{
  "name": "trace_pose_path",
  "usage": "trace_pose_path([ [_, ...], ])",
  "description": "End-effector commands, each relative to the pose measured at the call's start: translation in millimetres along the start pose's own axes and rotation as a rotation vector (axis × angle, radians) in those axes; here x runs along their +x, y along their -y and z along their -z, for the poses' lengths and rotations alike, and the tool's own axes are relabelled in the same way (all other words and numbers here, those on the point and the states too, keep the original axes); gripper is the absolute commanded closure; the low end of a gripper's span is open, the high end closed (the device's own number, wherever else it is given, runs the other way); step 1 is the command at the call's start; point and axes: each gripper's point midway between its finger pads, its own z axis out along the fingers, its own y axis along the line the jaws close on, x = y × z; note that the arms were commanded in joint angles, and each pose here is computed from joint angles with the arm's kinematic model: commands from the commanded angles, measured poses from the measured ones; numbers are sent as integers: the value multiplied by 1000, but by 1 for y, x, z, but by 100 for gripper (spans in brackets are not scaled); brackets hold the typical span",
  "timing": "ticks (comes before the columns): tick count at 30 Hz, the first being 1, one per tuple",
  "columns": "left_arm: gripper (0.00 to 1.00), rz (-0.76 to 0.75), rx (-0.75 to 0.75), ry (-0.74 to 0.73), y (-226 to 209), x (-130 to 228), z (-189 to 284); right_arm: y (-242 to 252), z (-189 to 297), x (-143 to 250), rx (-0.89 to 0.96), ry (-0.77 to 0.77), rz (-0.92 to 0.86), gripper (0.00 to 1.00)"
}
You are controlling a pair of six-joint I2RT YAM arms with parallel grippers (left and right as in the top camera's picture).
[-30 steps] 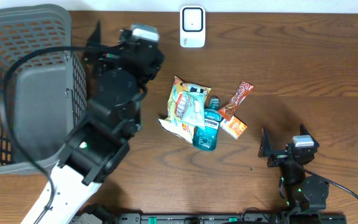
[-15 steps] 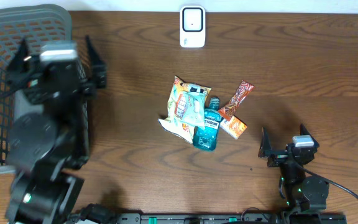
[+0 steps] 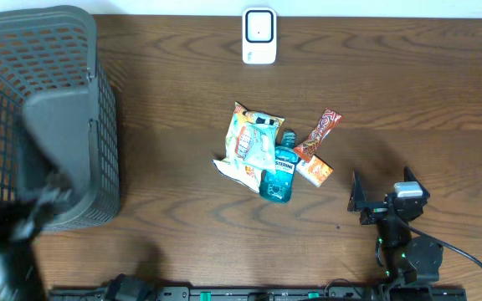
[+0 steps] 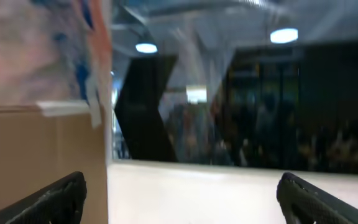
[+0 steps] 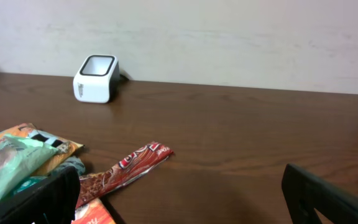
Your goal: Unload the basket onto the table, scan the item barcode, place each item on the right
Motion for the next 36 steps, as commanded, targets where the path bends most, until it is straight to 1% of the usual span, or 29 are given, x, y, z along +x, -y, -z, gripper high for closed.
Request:
trace_pose_path([
  [1,2,39,-14,63,-18,-17,24,0,0,2,-1,-5,14,1],
  [7,2,93,-103,155,-50,-39,63,0,0,2,-1,-5,14,1],
  [11,2,65,-165,171,-58,-43,73,0,0,1,-1,-5,14,1],
  [14,2,20,-177,136,-54,-35,74,0,0,1,-3,-1,10,1],
  [17,2,-34,-119,84,-38,-21,73,-10,0,0,-61,-5,-158,1],
  [20,2,-38,-2,105,-20,-25,80,-22,1,0,-129,-27,-450,1],
  [23,2,-12,64,125,-12,-28,92,-39,4,-1,-223,-69,-639,1],
  [25,2,20,78,143,-12,-31,104,-55,8,-3,-320,-98,-671,1],
  [28,2,31,83,191,-16,-40,123,-74,16,-3,-436,-138,-667,1],
  [31,2,44,79,240,-22,-47,144,-99,31,-3,-594,-192,-657,1],
  [36,2,118,86,280,-28,-53,163,-111,40,-3,-677,-225,-661,1],
])
